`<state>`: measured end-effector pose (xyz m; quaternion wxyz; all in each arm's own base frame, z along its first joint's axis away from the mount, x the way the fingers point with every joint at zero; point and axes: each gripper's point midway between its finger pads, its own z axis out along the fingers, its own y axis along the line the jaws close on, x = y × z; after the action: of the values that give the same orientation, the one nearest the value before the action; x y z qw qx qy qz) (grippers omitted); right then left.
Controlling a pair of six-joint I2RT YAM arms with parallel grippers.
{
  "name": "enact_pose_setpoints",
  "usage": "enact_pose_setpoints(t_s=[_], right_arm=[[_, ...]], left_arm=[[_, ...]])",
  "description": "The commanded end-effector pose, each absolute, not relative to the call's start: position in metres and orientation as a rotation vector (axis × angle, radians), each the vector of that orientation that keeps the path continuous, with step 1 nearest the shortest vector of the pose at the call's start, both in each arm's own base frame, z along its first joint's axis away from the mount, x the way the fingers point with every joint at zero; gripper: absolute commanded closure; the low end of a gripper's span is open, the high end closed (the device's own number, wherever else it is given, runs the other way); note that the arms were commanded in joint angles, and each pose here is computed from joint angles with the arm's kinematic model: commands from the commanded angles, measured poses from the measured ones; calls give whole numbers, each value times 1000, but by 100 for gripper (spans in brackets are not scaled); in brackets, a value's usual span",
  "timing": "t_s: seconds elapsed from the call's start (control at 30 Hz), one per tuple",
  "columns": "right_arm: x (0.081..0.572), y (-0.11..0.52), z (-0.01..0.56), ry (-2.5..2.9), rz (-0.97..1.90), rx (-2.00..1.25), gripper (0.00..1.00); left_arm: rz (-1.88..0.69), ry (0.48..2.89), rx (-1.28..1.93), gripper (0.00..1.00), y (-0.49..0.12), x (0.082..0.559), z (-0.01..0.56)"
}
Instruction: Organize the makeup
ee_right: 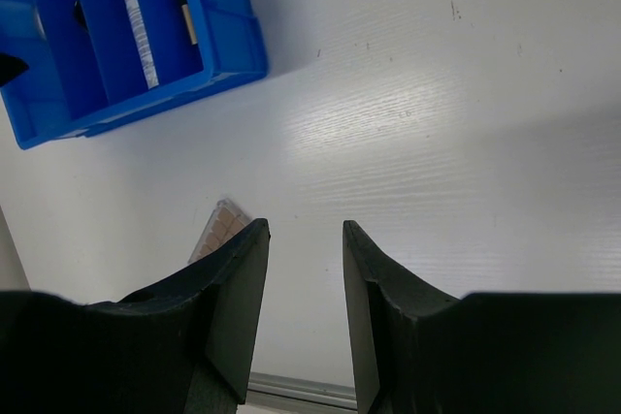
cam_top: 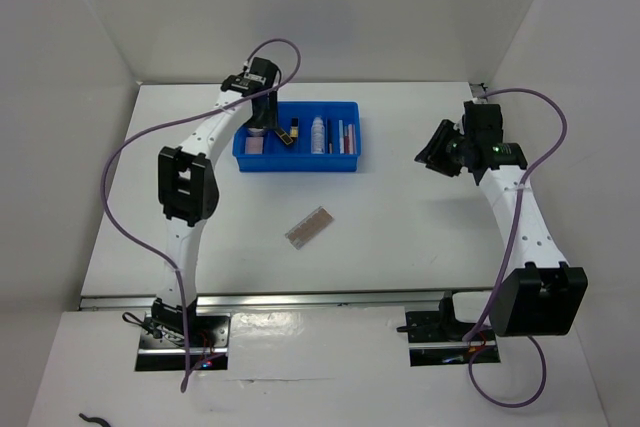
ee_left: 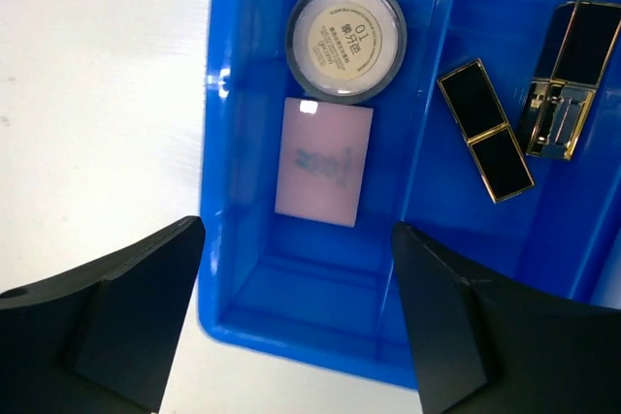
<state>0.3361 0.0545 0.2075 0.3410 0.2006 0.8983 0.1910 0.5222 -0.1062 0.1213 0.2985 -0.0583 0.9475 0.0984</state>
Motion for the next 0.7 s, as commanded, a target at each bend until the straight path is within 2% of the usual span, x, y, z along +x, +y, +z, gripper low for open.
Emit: enact_pose_setpoints(t_s=[0.0, 0.07, 0.17, 0.23, 0.27, 0.43, 0.53, 0.67], right_arm=[[334, 59, 238, 2265, 527, 490, 56], [334, 59, 238, 2265, 528, 490, 56], [332, 59, 238, 2262, 528, 489, 56], [329, 59, 245, 2240, 531, 481, 56], [328, 59, 241, 2250, 530, 485, 56], [323, 60, 244, 2245, 525, 477, 56], [321, 58, 245, 2244, 508, 472, 52], [317, 55, 248, 2232, 489, 478, 48]], left_arm=[[234, 2396, -145, 10, -114, 510, 191], [240, 2375, -108, 18, -120, 489, 212], [188, 2405, 116, 21, -162, 450, 197], [87, 2380, 277, 15, -199, 414, 203], [48, 2443, 358, 12, -210, 391, 177], [-149, 2505, 684, 3, -276, 311, 130], [-109, 2527, 797, 0, -287, 287, 101], [-43, 2562, 860, 0, -286, 281, 67]])
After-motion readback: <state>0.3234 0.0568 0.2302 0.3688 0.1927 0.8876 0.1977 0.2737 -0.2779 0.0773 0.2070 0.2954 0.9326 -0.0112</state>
